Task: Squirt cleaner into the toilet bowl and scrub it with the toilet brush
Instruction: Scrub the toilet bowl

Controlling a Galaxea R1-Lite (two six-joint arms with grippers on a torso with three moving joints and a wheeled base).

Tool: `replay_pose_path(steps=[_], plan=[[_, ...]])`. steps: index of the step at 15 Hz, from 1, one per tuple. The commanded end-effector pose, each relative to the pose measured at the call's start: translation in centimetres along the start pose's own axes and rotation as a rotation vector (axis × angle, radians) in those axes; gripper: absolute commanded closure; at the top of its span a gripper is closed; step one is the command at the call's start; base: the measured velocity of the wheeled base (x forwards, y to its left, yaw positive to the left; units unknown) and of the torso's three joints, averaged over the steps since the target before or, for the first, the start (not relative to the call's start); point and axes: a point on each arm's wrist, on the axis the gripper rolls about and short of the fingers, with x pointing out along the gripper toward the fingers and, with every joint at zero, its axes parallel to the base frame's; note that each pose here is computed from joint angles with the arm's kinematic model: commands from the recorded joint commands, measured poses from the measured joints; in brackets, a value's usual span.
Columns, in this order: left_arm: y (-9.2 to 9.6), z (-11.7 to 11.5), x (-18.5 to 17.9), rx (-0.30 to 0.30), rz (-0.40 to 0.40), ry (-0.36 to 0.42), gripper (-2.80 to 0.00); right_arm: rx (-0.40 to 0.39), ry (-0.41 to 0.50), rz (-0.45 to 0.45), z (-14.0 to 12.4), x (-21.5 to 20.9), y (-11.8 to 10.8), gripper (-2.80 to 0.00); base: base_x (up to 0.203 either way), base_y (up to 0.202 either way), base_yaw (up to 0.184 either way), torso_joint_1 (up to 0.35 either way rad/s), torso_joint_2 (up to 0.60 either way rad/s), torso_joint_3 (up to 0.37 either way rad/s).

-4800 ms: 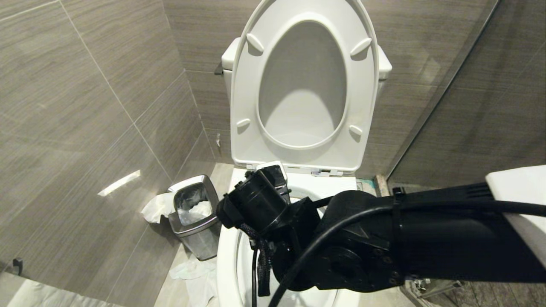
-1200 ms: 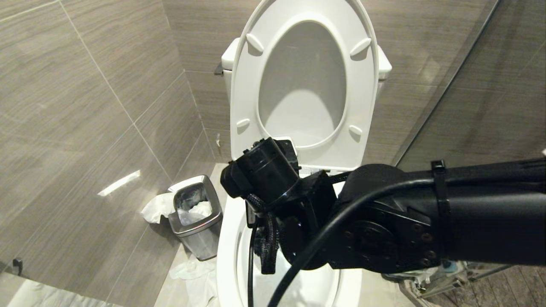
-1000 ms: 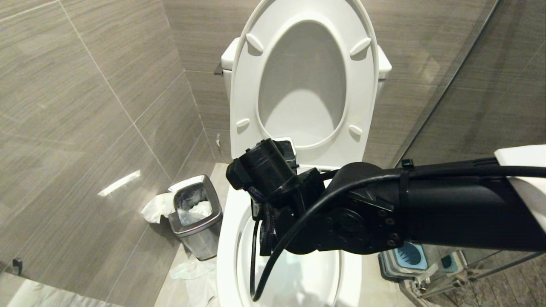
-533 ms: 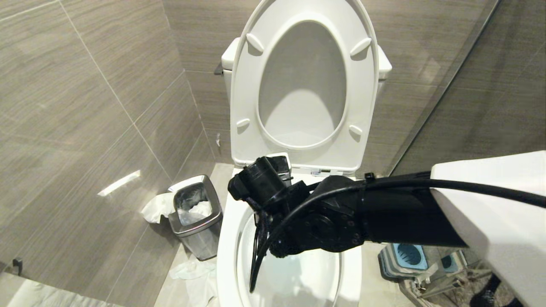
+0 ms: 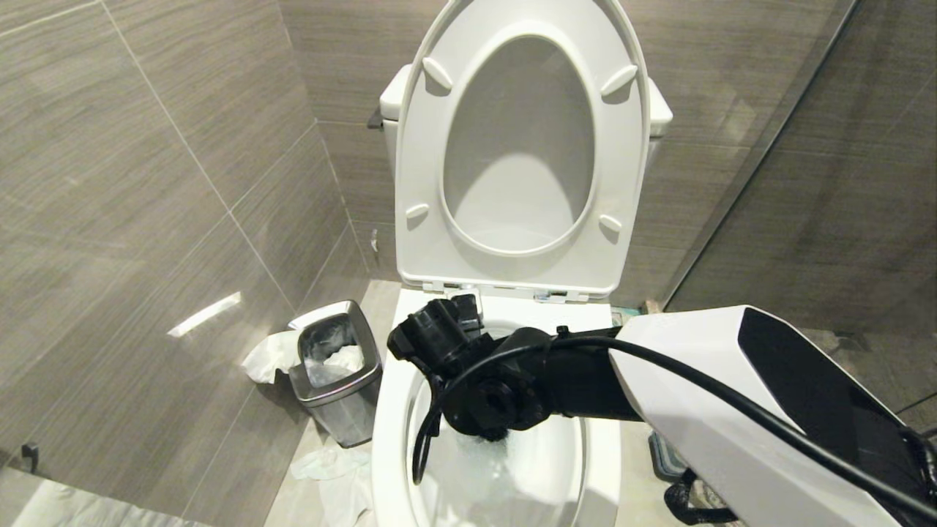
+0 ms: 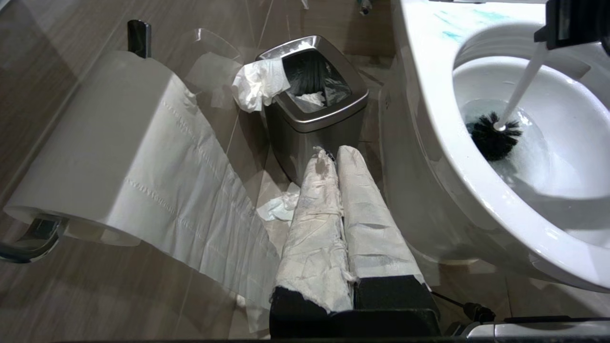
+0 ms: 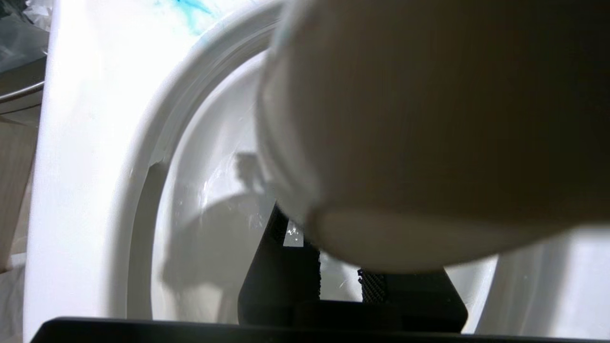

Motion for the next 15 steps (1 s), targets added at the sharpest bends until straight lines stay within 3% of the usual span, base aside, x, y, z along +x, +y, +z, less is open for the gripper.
replay_pose_path(steps=[1,4,6,10,15], plan=[[0.0,0.0,0.0,0.000,-0.001,0.002,0.00,0.036,-0.039,0.020,2.4,-2.2,-0.9,0.00,0.000,0.000,0.000,0.000,0.00,0.000],[0.0,0.0,0.0,0.000,-0.001,0.002,0.00,0.089,-0.100,0.052,6.9,-7.5,-3.7,0.00,0.000,0.000,0.000,0.000,0.00,0.000],[0.0,0.0,0.0,0.000,-0.001,0.002,0.00,0.094,-0.106,0.053,8.2,-9.6,-5.2,0.00,0.000,0.000,0.000,0.000,0.00,0.000],[0.0,0.0,0.0,0.000,-0.001,0.002,0.00,0.044,-0.051,0.021,6.1,-7.5,-4.4,0.00,0.000,0.000,0.000,0.000,0.00,0.000],[0.0,0.0,0.0,0.000,-0.001,0.001,0.00,-0.009,0.018,-0.038,2.0,-1.0,-2.1,0.00,0.000,0.000,0.000,0.000,0.00,0.000]])
